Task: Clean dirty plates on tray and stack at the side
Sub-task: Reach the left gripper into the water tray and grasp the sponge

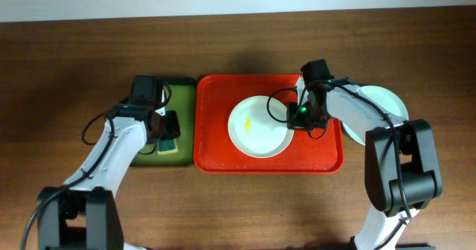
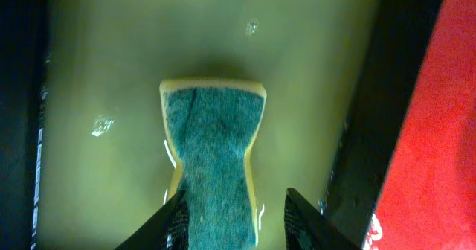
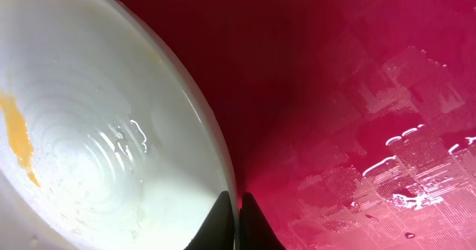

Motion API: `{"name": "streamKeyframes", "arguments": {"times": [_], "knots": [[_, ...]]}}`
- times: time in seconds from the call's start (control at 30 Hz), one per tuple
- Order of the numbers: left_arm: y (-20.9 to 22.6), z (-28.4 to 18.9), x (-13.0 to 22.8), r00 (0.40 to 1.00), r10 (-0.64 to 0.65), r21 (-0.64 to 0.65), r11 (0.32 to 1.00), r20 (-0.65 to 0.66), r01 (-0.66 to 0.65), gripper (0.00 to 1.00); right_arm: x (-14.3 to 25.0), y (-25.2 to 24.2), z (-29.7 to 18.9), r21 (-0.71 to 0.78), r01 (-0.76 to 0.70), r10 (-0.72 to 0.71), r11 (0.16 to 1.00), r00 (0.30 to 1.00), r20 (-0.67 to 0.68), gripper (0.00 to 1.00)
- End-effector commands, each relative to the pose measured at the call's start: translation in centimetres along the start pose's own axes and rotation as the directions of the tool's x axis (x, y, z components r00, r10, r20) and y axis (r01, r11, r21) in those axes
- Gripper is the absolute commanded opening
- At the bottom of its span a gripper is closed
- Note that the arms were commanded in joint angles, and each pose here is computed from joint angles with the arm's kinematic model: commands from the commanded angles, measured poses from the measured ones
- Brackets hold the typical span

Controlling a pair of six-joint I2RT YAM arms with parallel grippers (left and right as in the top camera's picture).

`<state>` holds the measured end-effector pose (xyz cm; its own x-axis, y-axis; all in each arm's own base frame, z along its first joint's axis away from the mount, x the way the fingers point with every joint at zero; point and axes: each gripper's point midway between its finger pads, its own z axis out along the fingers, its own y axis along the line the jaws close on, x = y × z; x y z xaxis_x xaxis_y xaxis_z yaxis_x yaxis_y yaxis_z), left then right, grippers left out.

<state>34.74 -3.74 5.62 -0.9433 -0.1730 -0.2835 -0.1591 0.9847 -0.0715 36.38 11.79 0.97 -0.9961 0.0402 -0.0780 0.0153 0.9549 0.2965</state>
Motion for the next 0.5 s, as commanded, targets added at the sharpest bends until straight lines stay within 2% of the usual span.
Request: {"name": "streamKeyframes", "arguments": {"times": [0.0,0.17,0.23,0.33,0.47], "knots": [[0.2,1.7,0.2,1.000,-0.019,-0.023,1.000,-0.020,0.018,0.36,0.2,-0.1,0.1,0.000,-0.006,0.006,1.000,1.000,-0.003,0.04],[0.5,3.2,1.1,0.997,-0.019,-0.039,0.999,-0.068,0.016,0.38,0.2,-0.1,0.1,0.000,-0.006,0.006,1.000,1.000,-0.003,0.04],[1.5,3.2,0.9,0.998,-0.017,-0.099,0.995,-0.056,0.012,0.37,0.2,-0.1,0.1,0.000,-0.006,0.006,1.000,1.000,-0.003,0.04],[1.5,3.5,1.5,0.997,-0.018,-0.090,0.996,-0.074,0.012,0.34,0.2,-0.1,0.1,0.000,-0.006,0.006,1.000,1.000,-0.003,0.04],[1.6,4.0,2.2,0.997,-0.018,-0.092,0.996,-0.080,0.011,0.34,0.2,-0.1,0.1,0.000,-0.006,0.006,1.000,1.000,-0.003,0.04]]}}
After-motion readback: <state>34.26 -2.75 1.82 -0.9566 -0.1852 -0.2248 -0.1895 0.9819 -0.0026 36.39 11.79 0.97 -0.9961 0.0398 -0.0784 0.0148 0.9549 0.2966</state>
